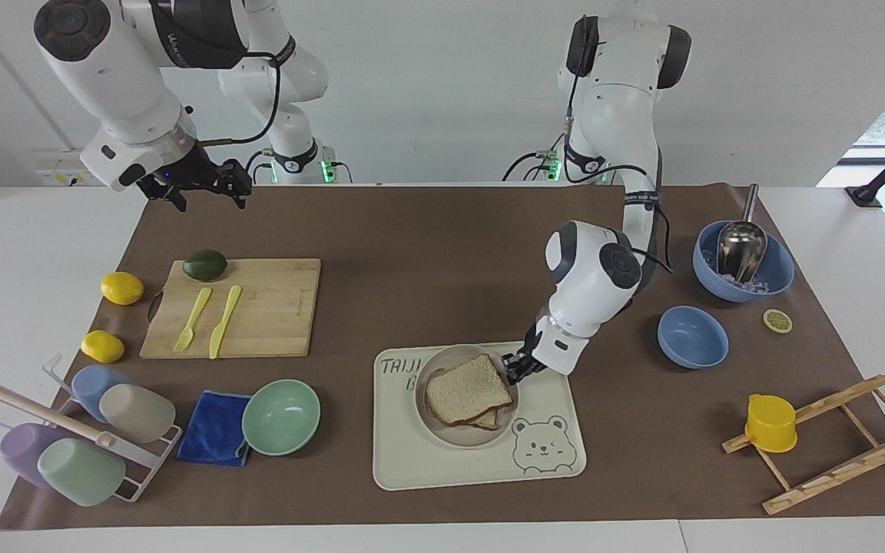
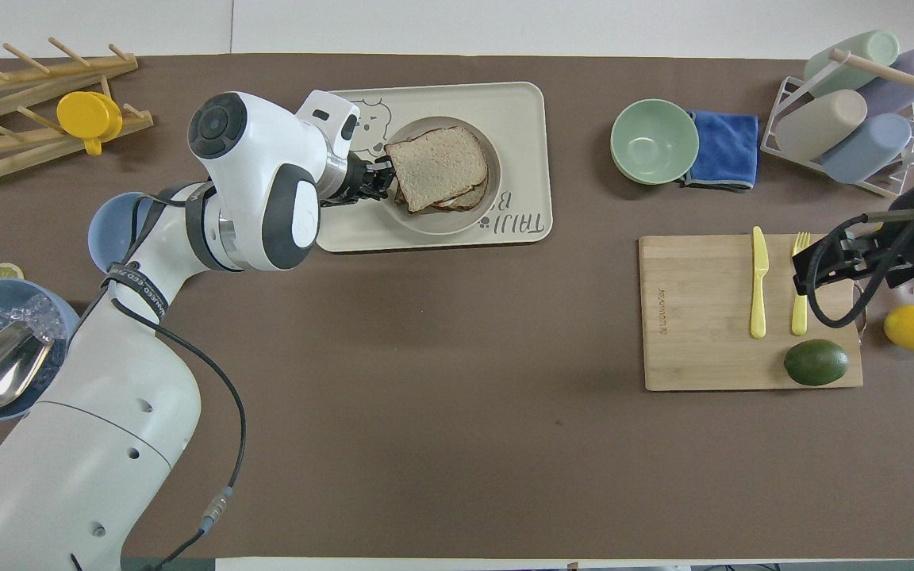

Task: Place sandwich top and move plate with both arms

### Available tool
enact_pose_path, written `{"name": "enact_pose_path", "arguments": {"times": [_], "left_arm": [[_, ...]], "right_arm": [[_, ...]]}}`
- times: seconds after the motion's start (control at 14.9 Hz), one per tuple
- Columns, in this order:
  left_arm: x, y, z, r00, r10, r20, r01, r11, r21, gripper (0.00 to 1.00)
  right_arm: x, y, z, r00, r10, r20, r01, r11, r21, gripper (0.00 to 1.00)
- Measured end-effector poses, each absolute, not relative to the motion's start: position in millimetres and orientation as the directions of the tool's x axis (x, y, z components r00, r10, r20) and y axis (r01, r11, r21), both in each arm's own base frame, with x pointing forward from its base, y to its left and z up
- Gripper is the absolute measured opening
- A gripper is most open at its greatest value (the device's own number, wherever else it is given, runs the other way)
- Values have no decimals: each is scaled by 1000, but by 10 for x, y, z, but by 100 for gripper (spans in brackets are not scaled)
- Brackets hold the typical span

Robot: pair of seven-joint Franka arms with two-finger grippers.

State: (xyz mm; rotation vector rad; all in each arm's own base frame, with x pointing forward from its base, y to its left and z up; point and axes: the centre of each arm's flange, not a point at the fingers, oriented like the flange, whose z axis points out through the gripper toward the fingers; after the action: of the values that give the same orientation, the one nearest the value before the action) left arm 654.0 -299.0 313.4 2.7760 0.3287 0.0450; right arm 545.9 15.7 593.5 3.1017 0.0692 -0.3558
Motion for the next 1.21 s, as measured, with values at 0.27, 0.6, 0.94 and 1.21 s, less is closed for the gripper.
{"name": "enact_pose_path", "arguments": {"times": [0.27,0.6,0.94,1.21], "left_arm": [[6550,-2935,3133,972,232,-19,225,-916,331,29],[6682,-2399,3614,962,272,-25,266,-913,310,84],[6593,-1583,4473,959,283,-29,283,-934,219,100],[6327,-1300,5014,977,213,-25,215,-972,94,100]], "right_arm": [[5459,157,5938,973,42,-226,46,-999,14,100],[5459,139,5942,973,39,-225,43,-999,14,100],[5460,23,5944,974,17,-225,21,-1000,15,100],[5460,34,5946,974,18,-225,23,-1000,16,100]]}}
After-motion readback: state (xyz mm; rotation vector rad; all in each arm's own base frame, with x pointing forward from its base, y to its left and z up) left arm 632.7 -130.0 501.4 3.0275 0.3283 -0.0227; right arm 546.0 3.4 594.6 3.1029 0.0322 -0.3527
